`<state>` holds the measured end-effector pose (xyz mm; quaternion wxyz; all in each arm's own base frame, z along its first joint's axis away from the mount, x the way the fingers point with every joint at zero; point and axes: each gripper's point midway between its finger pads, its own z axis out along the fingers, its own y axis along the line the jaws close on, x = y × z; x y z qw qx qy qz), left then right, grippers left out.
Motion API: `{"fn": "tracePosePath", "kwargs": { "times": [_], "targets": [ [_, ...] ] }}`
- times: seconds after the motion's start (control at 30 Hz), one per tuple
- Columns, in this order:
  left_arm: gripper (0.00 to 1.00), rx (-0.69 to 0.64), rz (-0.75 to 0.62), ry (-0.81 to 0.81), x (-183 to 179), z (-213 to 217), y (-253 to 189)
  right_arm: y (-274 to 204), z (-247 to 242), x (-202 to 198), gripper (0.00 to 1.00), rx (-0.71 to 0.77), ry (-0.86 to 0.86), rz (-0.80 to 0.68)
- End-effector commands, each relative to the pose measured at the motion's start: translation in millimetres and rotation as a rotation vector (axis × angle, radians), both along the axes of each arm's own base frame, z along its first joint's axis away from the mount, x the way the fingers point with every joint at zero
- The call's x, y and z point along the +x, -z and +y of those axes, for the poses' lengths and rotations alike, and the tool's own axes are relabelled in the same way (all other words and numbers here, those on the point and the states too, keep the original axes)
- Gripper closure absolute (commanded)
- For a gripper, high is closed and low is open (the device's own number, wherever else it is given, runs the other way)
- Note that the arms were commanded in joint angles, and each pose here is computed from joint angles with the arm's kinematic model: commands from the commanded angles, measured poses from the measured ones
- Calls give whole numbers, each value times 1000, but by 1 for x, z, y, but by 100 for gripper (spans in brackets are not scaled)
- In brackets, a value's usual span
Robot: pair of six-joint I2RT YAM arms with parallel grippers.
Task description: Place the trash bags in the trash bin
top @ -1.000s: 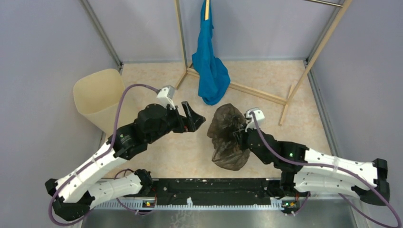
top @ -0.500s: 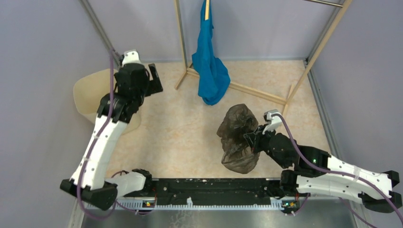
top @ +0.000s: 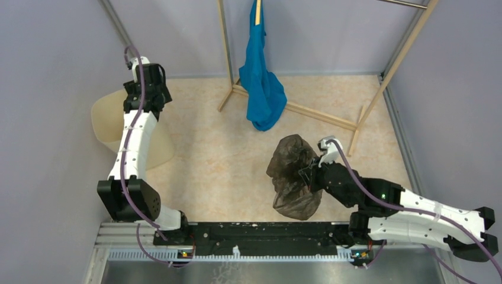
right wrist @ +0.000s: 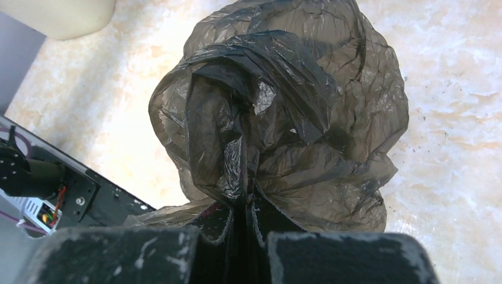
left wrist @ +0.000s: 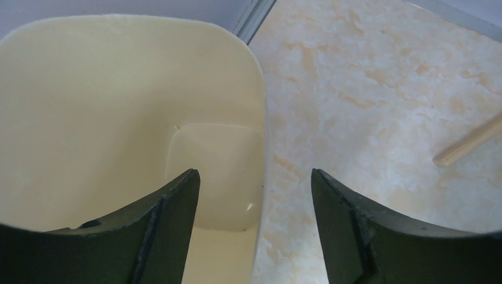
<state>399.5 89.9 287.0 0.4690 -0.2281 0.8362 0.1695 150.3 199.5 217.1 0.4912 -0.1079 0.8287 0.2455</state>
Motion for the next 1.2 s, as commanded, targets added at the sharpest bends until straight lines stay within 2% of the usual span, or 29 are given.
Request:
{"fn": "tracePosePath", "kwargs": {
  "times": [0.0, 0.17, 0.33, 0.47, 0.63, 0.83, 1.03, 1.17],
  "targets": [
    [29, 41, -57, 30, 9, 1, 3, -14, 7, 1, 100, 34, 2, 0],
    [55, 17, -28, 42, 5, 5, 21, -15, 9, 3, 100, 9, 6, 3],
    [63, 4, -29, 83, 0, -1, 29, -30, 9, 6, 100, -6, 9, -11],
    [77, -7, -8, 98, 2, -4, 36, -32, 9, 1, 100, 27, -8, -2],
    [90, -3, -11, 123, 1, -13, 36, -34, 4, -4, 100, 92, -16, 1],
    [100, 15, -45, 195, 1, -45, 30, -26, -2, -6, 100, 108, -15, -9],
    [100, 97, -26, 248, -7, -85, 32, -24, 2, -11, 100, 186, -43, -10],
    [100, -22, 35, 335, -29, -111, 43, -24, -5, -13, 100, 188, -39, -3]
  ]
}}
